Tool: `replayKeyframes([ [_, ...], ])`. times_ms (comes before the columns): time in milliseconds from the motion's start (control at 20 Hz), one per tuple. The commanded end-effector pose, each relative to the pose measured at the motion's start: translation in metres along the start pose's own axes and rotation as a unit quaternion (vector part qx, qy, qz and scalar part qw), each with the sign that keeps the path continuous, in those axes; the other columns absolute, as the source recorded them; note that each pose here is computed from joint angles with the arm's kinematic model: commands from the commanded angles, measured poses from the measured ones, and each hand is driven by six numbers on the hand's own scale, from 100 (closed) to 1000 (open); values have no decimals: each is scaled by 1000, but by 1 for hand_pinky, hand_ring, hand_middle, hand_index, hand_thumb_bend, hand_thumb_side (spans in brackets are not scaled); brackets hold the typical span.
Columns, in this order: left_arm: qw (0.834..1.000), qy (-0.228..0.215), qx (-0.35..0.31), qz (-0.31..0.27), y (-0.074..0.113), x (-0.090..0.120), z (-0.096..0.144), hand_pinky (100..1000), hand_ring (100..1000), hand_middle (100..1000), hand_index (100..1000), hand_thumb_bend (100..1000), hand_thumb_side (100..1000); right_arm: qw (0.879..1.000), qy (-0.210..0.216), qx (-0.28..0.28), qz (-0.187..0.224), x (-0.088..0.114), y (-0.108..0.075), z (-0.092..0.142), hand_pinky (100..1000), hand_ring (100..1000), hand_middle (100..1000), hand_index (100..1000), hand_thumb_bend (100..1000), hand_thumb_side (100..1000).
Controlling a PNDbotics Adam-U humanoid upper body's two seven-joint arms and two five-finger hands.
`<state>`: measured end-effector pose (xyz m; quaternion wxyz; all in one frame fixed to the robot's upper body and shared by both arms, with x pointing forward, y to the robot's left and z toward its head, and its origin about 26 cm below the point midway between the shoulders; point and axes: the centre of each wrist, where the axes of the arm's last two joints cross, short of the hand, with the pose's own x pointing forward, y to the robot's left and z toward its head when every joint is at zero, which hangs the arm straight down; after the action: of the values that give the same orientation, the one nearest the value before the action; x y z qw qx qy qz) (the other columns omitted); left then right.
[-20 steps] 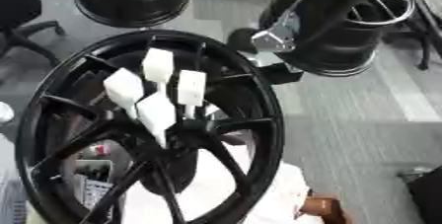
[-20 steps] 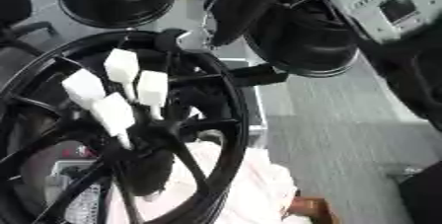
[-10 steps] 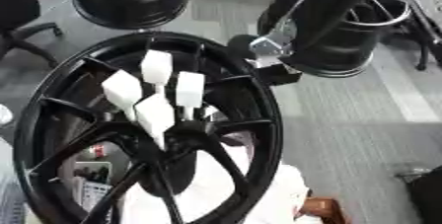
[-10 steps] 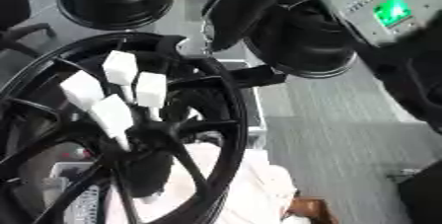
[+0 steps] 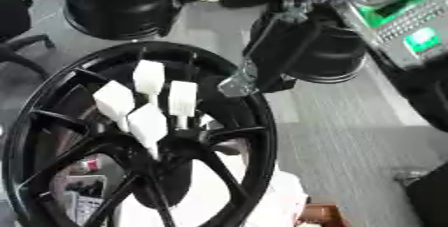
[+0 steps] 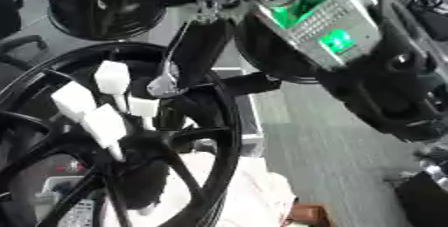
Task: Pull the pin out of the wheel hub.
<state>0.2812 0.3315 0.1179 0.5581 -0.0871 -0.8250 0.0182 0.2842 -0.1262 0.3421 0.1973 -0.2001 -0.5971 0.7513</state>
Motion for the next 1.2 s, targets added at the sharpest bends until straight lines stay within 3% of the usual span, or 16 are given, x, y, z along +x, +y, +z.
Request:
replayKeyframes([
  [50, 1000, -6, 1, -10, 4, 7, -1, 729, 742, 748, 811, 162, 798, 1000, 12, -2, 8, 6, 0, -2, 901, 886, 805, 812, 399, 318],
  [400, 1000, -1, 3, -11, 4, 4, 0, 729, 742, 749, 811, 163, 805, 1000, 30, 4, -2, 10, 10, -9, 898, 884, 804, 813, 404, 315],
  [1200, 1000, 1, -1, -13, 3, 3, -2, 728, 742, 750, 810, 164, 810, 998, 23, 24, -50, 19, 26, -22, 888, 875, 782, 847, 424, 263],
])
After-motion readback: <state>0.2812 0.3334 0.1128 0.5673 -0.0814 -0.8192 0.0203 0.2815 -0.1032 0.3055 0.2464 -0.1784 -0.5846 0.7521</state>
